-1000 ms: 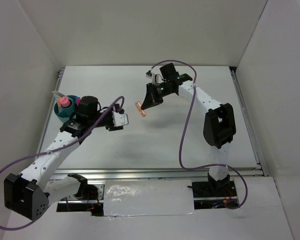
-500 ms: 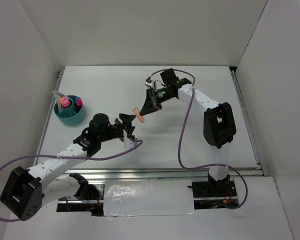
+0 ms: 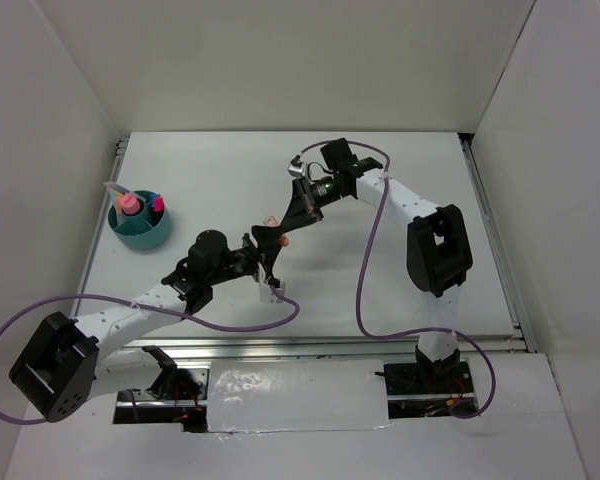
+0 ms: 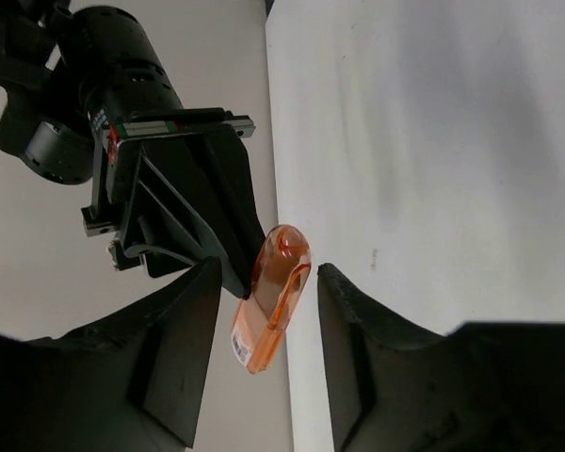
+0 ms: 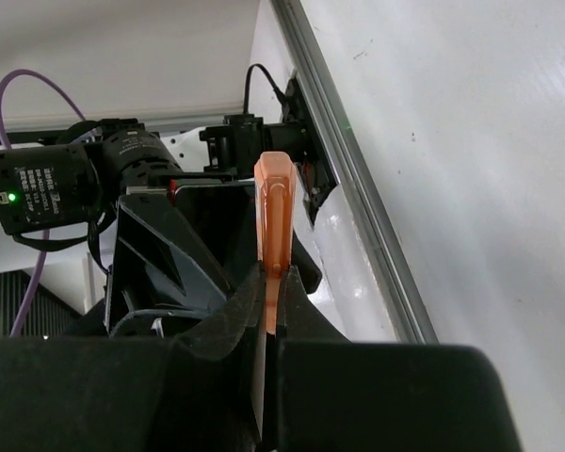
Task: Sort the stationery into containers
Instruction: Place the stationery in the storage box.
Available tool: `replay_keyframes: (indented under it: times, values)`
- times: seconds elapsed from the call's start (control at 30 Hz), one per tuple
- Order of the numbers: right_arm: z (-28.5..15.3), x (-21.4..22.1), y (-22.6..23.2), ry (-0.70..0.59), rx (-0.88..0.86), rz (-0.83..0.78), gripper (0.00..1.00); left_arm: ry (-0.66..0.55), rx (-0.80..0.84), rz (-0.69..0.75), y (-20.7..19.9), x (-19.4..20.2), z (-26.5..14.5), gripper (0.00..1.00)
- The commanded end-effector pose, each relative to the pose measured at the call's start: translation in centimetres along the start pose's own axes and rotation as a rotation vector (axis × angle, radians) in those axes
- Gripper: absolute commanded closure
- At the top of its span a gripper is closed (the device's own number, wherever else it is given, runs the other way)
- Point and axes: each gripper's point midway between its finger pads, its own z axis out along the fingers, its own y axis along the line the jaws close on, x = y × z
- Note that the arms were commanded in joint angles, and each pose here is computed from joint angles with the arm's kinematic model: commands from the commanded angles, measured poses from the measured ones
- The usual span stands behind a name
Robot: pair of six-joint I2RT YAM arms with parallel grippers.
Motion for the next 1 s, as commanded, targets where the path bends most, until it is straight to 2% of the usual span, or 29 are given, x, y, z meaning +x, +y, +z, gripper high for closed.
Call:
replay_keyframes:
  times: [0.0,0.3,0.37,0.4,0.43,0.5,0.53,0.6,0.63,0.67,0.7,0.73,0.8,0.83,0.87,0.9,0.93,0.97]
  values:
    - [-1.0,0.2,2.5,-0.011,-0.052,-0.053,1.0,-0.088,-0.071,0.108,2.4,-2.0,0.4,0.46]
    - [-0.6,-0.1,2.6,0.001,-0.082,-0.039,1.0,-0.126,-0.071,0.173,2.1,-2.9,0.3,0.73]
    - [-0.7,-0.2,2.5,0.0,-0.083,-0.036,0.87,-0.128,-0.076,0.177,2.3,-3.0,0.3,0.83]
    - [-0.7,-0.3,2.4,-0.005,-0.078,-0.036,0.77,-0.127,-0.079,0.177,2.2,-3.0,0.1,0.87]
    - [-0.9,-0.5,2.3,-0.009,-0.075,-0.037,0.61,-0.126,-0.085,0.176,2.3,-3.1,-0.1,0.94]
    - [-1.8,-1.6,1.4,-0.058,-0.022,-0.055,0.49,-0.117,-0.113,0.146,3.0,-3.4,-0.9,0.99]
    - [-3.0,-2.3,0.8,-0.097,0.015,-0.06,0.42,-0.112,-0.103,0.078,2.6,-3.4,-1.2,1.0]
    - [-4.9,-4.1,-0.1,-0.166,0.106,-0.137,0.37,-0.068,-0.16,-0.016,4.7,-3.6,-2.8,1.0]
    - [-6.0,-4.8,-1.5,-0.205,0.201,-0.144,0.36,-0.049,-0.164,-0.084,5.2,-3.5,-3.3,1.0]
    - [-7.9,-5.6,-2.2,-0.25,0.256,-0.162,0.36,-0.021,-0.137,-0.257,4.3,-3.2,-3.7,1.0]
    - [-9.0,-6.2,-2.7,-0.278,0.301,-0.192,0.36,0.026,-0.219,-0.33,7.0,-3.0,-5.1,1.0]
    - [-10.2,-6.6,-3.5,-0.302,0.35,-0.194,0.36,0.043,-0.251,-0.504,7.5,-2.9,-5.7,1.0]
    - [-12.8,-7.2,-4.4,-0.353,0.395,-0.191,0.36,0.132,-0.308,-0.687,9.3,-1.4,-7.9,1.0]
    - [-13.6,-7.1,-4.9,-0.363,0.409,-0.179,0.36,0.151,-0.344,-0.845,9.6,-0.9,-8.7,1.0]
    - [-14.1,-6.9,-5.4,-0.363,0.425,-0.186,0.36,0.191,-0.413,-0.912,10.9,0.4,-10.4,1.0]
    - [-14.6,-6.6,-5.8,-0.365,0.444,-0.173,0.36,0.223,-0.396,-0.981,10.0,1.0,-11.1,1.0]
    - [-15.0,-6.3,-5.8,-0.369,0.459,-0.182,0.36,0.227,-0.433,-1.045,10.3,1.4,-11.9,1.0]
    - [-15.1,-6.0,-6.1,-0.364,0.475,-0.185,0.36,0.28,-0.485,-1.078,10.1,2.9,-13.8,1.0]
